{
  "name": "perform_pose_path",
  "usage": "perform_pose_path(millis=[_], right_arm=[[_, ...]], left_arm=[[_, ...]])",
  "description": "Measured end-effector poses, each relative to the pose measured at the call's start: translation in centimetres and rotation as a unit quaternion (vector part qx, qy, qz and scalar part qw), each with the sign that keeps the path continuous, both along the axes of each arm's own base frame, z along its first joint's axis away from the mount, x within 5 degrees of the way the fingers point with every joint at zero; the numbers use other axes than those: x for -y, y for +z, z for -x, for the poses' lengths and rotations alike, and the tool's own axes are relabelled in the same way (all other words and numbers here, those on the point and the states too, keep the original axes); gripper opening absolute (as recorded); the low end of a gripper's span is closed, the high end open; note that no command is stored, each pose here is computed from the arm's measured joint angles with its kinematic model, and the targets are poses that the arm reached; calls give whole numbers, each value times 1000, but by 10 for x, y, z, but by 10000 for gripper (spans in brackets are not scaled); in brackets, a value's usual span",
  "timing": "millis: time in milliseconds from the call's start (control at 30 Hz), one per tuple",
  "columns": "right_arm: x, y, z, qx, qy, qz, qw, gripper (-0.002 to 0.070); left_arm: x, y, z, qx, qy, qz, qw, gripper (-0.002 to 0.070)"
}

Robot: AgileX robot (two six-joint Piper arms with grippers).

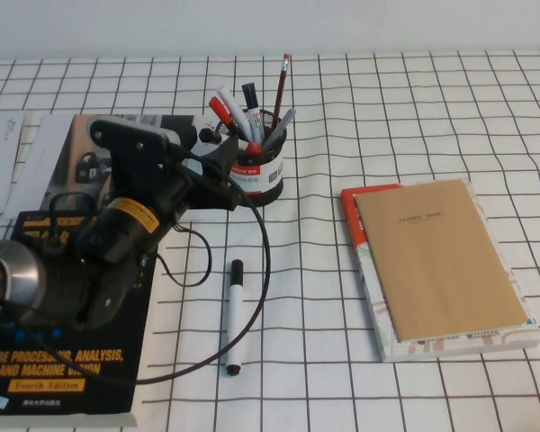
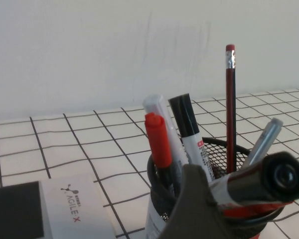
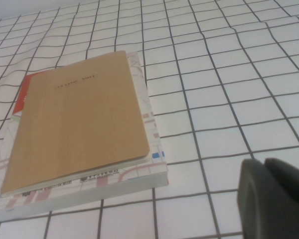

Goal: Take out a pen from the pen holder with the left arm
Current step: 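Take a marker out of the pen holder and lay it on the table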

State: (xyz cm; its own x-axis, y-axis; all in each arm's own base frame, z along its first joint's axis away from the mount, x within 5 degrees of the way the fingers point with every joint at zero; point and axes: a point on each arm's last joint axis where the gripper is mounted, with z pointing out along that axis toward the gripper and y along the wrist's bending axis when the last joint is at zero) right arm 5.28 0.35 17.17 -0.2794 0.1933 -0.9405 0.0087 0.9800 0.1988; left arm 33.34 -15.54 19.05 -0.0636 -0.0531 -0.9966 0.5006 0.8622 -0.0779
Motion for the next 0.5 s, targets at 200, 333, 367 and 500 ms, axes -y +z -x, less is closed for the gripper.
perform_pose_path(millis=[200, 333, 367, 500], right_arm=[[0, 0, 0, 0, 0, 0, 1000, -16], [0, 0, 0, 0, 0, 0, 1000, -16], [0, 0, 0, 0, 0, 0, 1000, -17], [0, 0, 0, 0, 0, 0, 1000, -16]], left_arm=[[3, -9, -7, -7, 0, 21, 1000, 421], [3, -9, -8, 0, 1, 30, 1000, 411], [3, -8, -8, 3, 3, 33, 999, 405], [1, -7, -9, 3, 15, 42, 999, 366]])
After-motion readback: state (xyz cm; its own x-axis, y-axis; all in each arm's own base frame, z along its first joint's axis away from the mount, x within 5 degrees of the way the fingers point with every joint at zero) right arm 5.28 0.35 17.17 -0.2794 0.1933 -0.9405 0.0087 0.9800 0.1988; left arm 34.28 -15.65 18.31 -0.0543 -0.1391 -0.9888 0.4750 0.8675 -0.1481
